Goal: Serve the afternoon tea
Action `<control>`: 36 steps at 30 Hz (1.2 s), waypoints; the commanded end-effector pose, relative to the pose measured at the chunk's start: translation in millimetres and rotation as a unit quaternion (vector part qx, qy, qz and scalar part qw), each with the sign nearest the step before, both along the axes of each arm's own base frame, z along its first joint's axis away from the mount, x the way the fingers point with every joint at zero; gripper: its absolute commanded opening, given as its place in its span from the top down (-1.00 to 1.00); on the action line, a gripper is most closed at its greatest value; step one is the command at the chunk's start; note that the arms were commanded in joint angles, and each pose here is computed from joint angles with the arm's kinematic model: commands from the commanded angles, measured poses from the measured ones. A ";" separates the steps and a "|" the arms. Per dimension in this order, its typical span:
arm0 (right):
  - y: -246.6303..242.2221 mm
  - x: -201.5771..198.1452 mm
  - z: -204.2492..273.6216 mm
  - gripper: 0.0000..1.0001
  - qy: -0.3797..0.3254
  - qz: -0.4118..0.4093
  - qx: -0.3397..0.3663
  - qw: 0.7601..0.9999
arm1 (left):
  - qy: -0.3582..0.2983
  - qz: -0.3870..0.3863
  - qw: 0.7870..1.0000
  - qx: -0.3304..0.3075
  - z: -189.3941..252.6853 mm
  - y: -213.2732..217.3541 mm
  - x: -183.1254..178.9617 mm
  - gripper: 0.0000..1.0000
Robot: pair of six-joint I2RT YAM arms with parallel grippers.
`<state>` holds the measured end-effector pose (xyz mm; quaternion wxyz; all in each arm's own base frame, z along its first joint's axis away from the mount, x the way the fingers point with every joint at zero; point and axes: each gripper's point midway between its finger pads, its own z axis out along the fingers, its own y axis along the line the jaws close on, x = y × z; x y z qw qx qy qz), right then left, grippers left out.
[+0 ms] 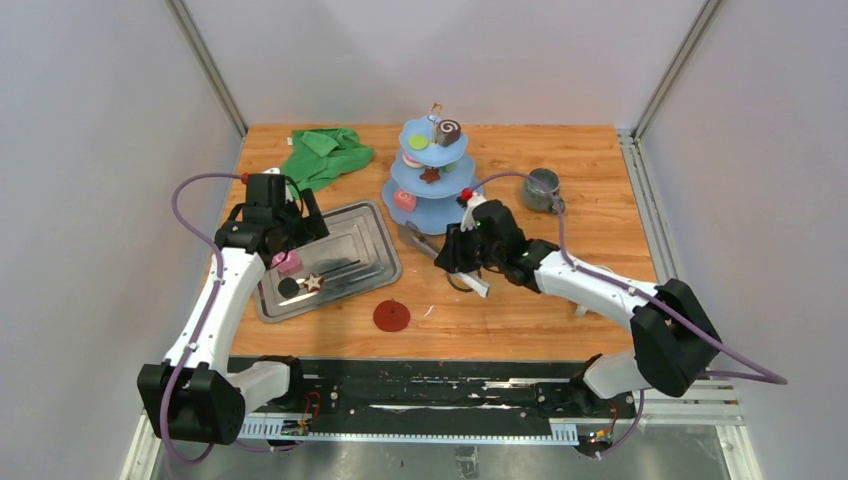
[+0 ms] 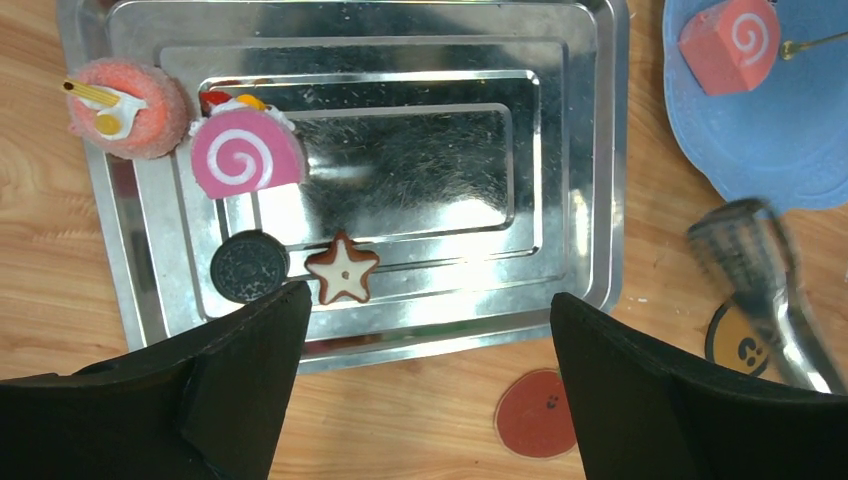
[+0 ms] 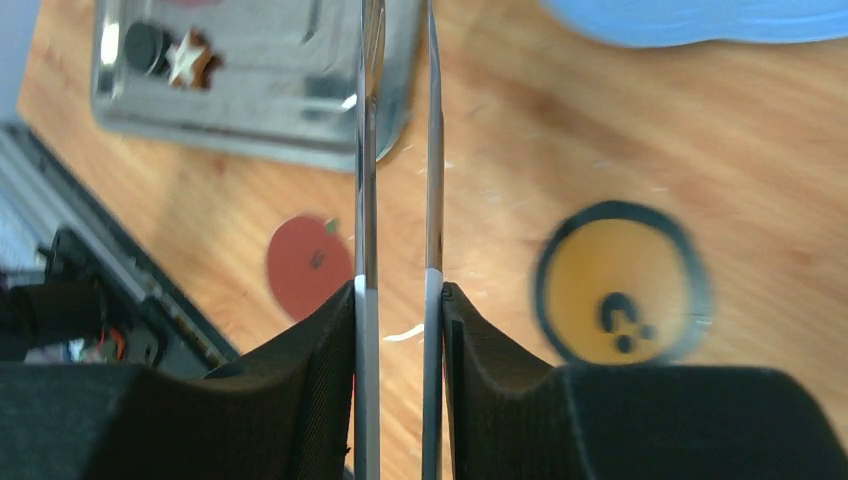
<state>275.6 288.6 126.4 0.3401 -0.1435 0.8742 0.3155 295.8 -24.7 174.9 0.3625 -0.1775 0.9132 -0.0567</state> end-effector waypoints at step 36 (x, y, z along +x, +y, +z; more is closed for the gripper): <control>169.6 -67.8 -32.1 0.11 -0.123 0.359 -0.126 0.917 | -0.011 0.030 0.999 0.026 17.7 22.3 -4.5 -0.90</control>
